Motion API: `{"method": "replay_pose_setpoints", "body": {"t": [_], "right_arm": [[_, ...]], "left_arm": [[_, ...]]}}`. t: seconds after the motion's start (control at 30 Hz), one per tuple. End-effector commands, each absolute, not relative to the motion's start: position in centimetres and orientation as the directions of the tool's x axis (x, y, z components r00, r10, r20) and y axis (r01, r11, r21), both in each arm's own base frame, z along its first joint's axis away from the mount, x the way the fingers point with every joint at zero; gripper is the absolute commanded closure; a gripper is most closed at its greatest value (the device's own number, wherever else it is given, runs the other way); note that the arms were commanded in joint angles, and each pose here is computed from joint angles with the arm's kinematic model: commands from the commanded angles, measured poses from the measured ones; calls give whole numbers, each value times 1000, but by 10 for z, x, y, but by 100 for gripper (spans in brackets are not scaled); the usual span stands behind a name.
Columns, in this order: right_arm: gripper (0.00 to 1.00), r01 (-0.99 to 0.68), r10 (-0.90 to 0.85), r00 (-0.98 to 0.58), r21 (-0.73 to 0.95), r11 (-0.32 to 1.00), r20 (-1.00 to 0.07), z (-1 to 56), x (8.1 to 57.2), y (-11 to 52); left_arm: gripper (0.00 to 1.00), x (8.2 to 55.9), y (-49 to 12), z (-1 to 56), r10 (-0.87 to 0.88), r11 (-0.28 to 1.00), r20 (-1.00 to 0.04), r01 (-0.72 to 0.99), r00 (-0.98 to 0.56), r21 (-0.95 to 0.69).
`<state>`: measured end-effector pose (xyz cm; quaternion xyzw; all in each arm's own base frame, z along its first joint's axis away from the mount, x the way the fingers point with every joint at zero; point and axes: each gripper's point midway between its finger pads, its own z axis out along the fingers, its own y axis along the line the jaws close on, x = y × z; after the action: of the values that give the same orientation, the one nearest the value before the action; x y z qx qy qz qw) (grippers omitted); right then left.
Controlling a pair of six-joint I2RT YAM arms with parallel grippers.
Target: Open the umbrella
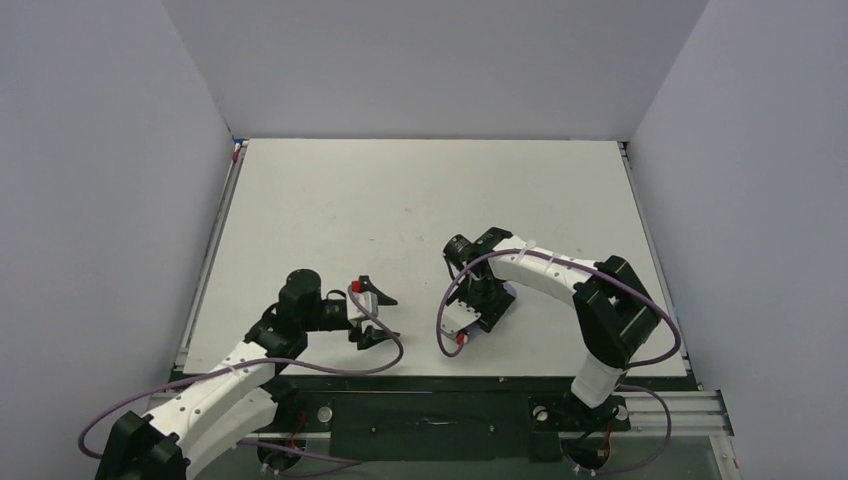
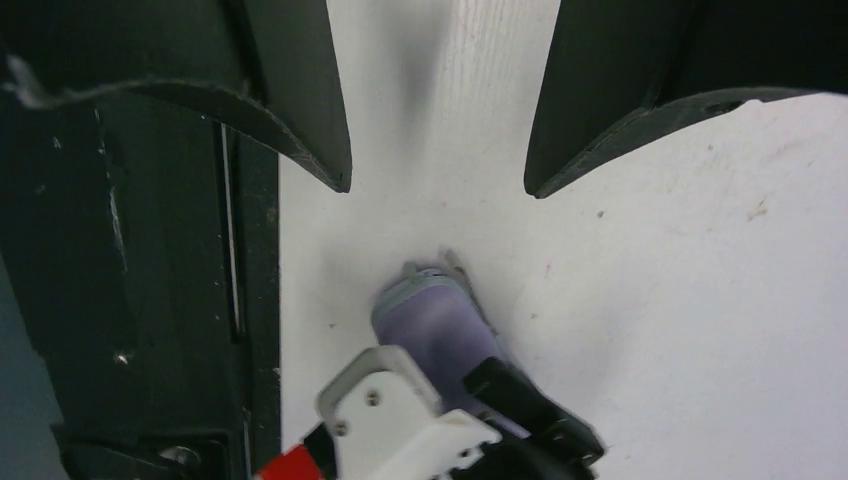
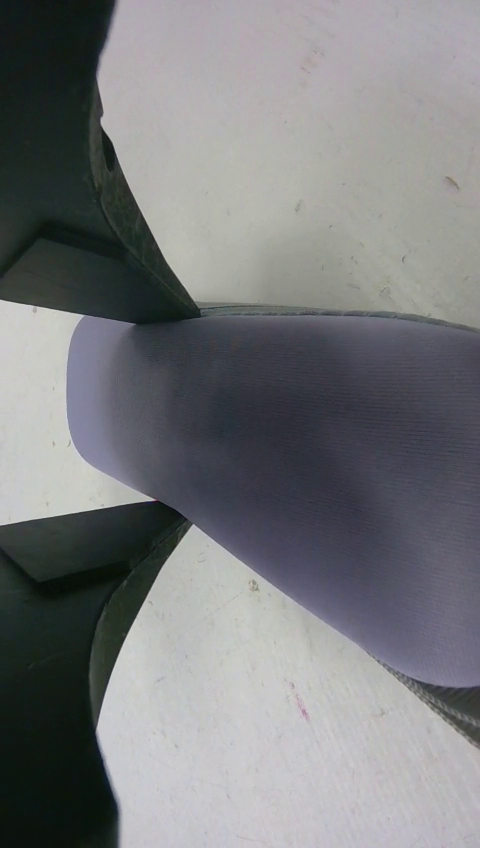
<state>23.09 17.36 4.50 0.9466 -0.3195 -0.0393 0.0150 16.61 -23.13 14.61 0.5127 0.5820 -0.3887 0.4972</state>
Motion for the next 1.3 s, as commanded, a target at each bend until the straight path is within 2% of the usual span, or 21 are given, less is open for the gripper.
{"method": "replay_pose_setpoints", "body": {"t": [0.0, 0.03, 0.2, 0.27, 0.43, 0.6, 1.03, 1.27], "right_arm": [[49, -618, -628, 772, 116, -778, -97, 42, 231, 168], [50, -647, -657, 746, 112, -754, -110, 42, 233, 168], [50, -722, -732, 669, 123, -681, -128, 39, 236, 151], [50, -738, -749, 651, 129, -662, -120, 35, 237, 141], [52, -791, -803, 582, 142, -596, -128, 34, 240, 130], [53, -803, -814, 562, 142, -579, -147, 34, 239, 127], [55, -831, -834, 522, 115, -544, -180, 39, 243, 136], [56, -833, -833, 516, 110, -542, -200, 42, 244, 139]], "left_arm": [[41, 158, -243, 129, 313, 112, -930, 965, 193, 238], [42, 152, -247, 127, 306, 104, -934, 969, 184, 225], [48, 153, -267, 140, 166, 226, -986, 972, 26, 64], [49, 149, -273, 131, 162, 234, -987, 970, 22, 60], [55, 157, -294, 116, 167, 257, -982, 958, 86, 128], [63, 175, -312, 88, 197, 310, -977, 940, 86, 145], [71, 193, -352, 46, 195, 261, -970, 946, 143, 192], [71, 208, -360, 26, 210, 294, -966, 933, 148, 207]]}}
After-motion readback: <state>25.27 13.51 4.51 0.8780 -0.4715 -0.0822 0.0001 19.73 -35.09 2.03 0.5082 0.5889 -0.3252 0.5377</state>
